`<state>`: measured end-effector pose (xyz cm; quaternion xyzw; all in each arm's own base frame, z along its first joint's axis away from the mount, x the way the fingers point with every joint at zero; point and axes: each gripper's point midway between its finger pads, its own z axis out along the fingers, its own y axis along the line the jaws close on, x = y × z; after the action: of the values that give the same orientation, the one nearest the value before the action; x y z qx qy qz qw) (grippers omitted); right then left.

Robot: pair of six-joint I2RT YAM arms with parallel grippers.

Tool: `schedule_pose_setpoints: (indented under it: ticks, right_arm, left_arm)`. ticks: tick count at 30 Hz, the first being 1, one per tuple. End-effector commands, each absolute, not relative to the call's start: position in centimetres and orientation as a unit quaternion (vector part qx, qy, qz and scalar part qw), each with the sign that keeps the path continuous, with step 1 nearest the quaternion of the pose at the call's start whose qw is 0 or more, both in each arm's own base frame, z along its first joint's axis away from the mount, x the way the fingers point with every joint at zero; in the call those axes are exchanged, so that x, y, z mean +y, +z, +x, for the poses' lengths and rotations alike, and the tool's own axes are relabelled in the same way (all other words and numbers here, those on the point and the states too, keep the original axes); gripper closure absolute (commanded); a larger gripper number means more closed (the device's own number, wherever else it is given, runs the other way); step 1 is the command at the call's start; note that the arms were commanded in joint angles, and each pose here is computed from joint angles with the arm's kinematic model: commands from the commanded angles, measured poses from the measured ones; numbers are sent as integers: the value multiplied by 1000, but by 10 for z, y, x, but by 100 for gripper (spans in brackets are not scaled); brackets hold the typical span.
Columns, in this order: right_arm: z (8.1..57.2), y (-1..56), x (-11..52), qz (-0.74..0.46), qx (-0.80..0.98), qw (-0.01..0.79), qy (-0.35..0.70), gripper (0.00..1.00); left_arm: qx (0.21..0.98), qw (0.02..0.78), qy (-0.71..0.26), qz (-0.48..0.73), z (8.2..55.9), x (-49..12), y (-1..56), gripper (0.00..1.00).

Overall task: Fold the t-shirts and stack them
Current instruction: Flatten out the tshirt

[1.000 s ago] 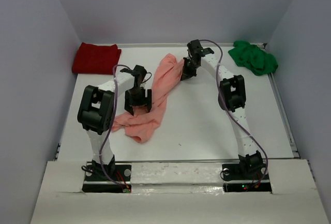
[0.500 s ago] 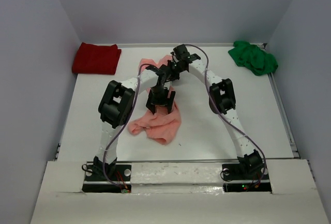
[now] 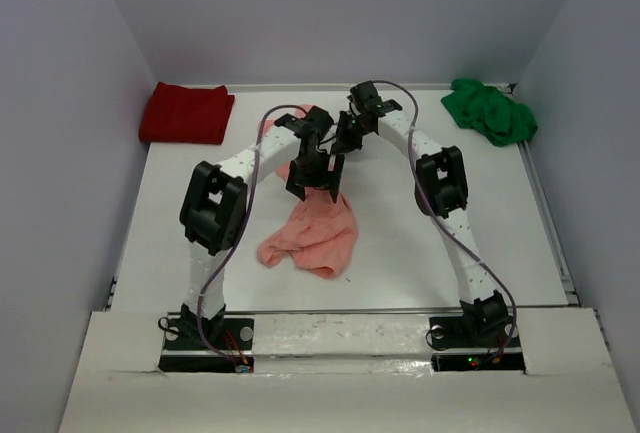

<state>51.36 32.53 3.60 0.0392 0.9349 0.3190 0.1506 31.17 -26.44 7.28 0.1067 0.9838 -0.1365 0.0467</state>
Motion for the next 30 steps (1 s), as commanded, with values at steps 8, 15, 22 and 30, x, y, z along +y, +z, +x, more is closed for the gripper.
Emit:
schedule_pose_setpoints:
  ticks: [8,15,22,30]
  right_arm:
    - [552,134,258,42,917,280,283,41]
    - [460,171,255,8,938,209,275,27]
    - [358,203,259,-37,947,155,280,18]
    - [266,218,267,-114,951,140,250,20]
  left_arm:
    - [922,336,-191,-8,369,-195,232,1]
    - [925,335,-179,-2,395,-176,196,1]
    - [927,319,-194,34,431,-198,156,1]
    - [936,290,-193,51,476,-215,120,1]
